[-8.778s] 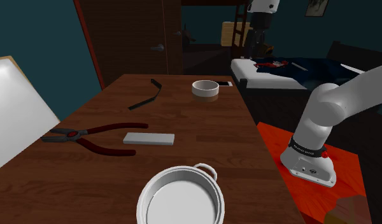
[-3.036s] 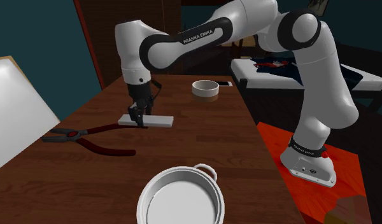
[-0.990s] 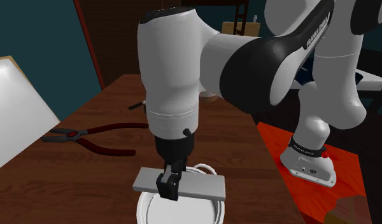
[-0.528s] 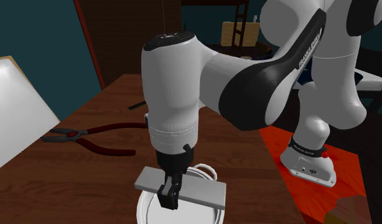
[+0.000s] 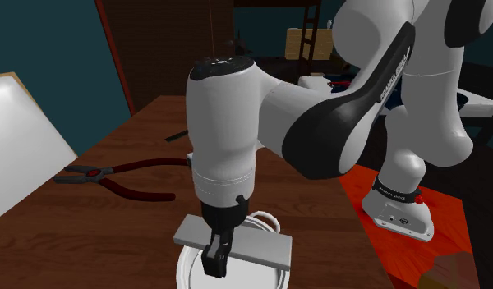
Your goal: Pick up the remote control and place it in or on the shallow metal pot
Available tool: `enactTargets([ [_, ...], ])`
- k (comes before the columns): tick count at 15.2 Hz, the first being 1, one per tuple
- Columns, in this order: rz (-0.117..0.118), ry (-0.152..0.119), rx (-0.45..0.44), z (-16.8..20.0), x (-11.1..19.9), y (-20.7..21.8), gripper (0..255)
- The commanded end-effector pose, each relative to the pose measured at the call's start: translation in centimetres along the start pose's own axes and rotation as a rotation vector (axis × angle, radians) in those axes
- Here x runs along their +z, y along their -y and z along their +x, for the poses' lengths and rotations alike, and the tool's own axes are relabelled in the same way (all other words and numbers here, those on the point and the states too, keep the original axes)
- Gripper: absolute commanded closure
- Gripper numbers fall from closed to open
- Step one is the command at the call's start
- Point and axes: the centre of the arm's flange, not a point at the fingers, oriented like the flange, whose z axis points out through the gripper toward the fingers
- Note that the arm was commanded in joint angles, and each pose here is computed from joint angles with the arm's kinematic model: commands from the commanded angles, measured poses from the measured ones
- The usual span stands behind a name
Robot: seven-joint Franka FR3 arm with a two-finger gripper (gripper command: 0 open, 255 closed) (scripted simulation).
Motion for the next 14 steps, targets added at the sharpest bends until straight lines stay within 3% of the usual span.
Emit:
enactTargets([
  [1, -0.017, 0.031, 0.0, -0.3, 1.9, -0.4, 255],
  [4, -0.017, 0.031, 0.0, -0.3, 1.9, -0.4, 255],
  [5, -0.017, 0.031, 0.0, -0.2, 1.7, -0.6, 0],
  [10, -0.017, 0.031, 0.0, -0.3, 1.9, -0.4, 0],
  [14, -0.017, 0.031, 0.0, -0.2, -3.1, -0.3, 0],
])
